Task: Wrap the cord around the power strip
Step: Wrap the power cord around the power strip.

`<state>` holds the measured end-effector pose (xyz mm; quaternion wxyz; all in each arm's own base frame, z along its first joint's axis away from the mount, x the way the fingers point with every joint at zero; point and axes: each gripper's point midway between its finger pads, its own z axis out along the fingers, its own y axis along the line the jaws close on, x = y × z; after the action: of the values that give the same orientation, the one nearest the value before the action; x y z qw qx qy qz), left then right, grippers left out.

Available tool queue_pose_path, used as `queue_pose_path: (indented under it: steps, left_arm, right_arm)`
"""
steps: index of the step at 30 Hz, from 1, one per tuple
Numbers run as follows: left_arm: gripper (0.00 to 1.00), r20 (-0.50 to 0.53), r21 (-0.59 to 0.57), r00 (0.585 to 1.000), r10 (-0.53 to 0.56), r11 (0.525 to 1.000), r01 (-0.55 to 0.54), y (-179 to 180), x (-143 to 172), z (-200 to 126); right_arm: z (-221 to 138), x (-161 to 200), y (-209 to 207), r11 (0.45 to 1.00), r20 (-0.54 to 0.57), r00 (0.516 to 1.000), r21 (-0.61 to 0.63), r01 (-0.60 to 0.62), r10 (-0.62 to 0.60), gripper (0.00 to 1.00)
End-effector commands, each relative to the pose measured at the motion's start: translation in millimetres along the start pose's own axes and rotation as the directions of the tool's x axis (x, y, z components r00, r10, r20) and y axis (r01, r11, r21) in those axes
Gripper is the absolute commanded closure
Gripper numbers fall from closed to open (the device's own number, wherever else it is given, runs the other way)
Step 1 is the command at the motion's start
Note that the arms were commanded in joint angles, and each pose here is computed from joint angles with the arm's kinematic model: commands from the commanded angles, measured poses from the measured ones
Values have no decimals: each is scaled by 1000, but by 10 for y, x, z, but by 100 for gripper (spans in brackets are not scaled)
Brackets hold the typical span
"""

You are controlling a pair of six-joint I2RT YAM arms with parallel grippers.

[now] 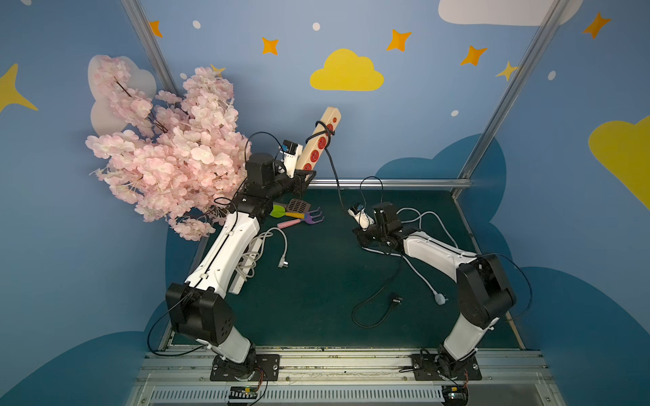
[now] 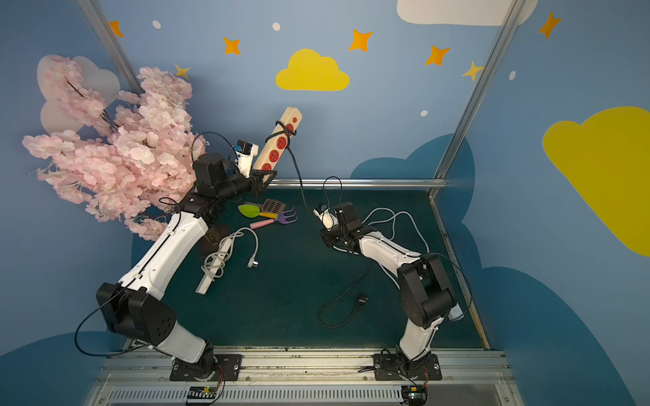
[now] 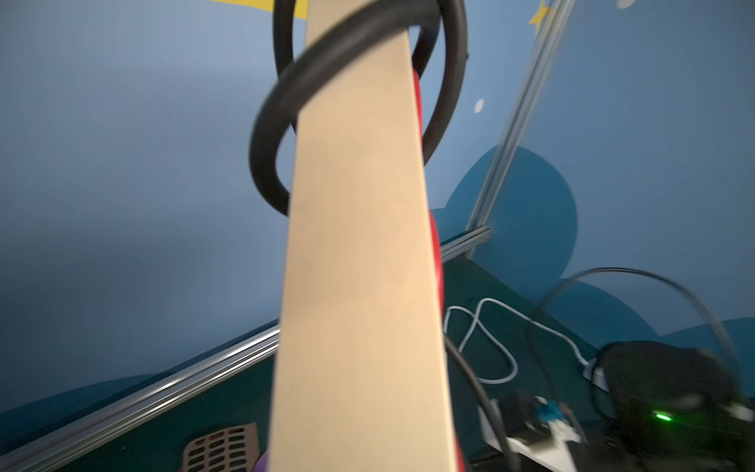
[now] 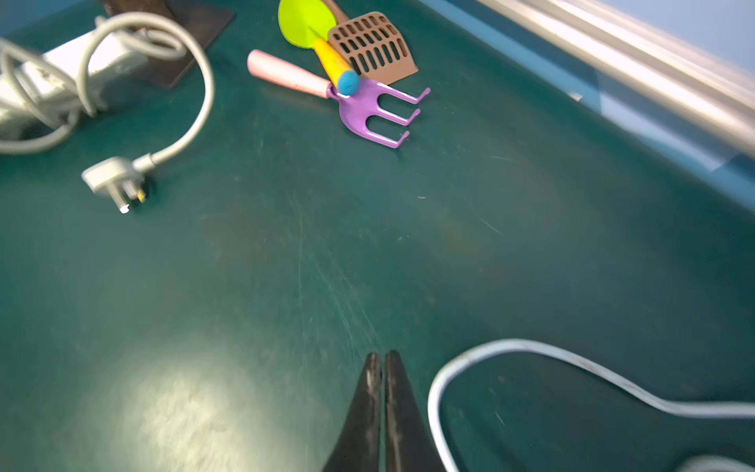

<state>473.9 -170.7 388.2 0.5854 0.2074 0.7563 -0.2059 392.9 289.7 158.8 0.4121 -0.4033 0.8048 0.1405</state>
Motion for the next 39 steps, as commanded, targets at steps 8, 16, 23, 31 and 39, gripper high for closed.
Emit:
queue_pose_path:
  steps: [8,16,23,31,39]
  left_arm:
    - [97,-409,-76,860,304,928,-364,234,868,273]
    - [98,-550,284,732,402,914,-289,-556,1628,-61]
    - [97,-441,617,793,420,783,-71,-1456,1648,-583]
    - [98,-251,785,935,251,618,45,-1972,1098,-870]
    - [97,-59,785,994,97,620,-14,-1899,562,-889]
  right_arm:
    - [-1127,-940,216,843,146,849,288,455,-508,100]
    - [-1421,-1601,-426,871,221,863,310,380,-455,100]
    - [-968,-1600,-1193,912,147,913,222,346,-382,100]
    - [-431,-1427,-1499,982,214,960,-15,190,-182,100]
    - [28,-1243,-1589,981,296,946,-177,-83,133,88]
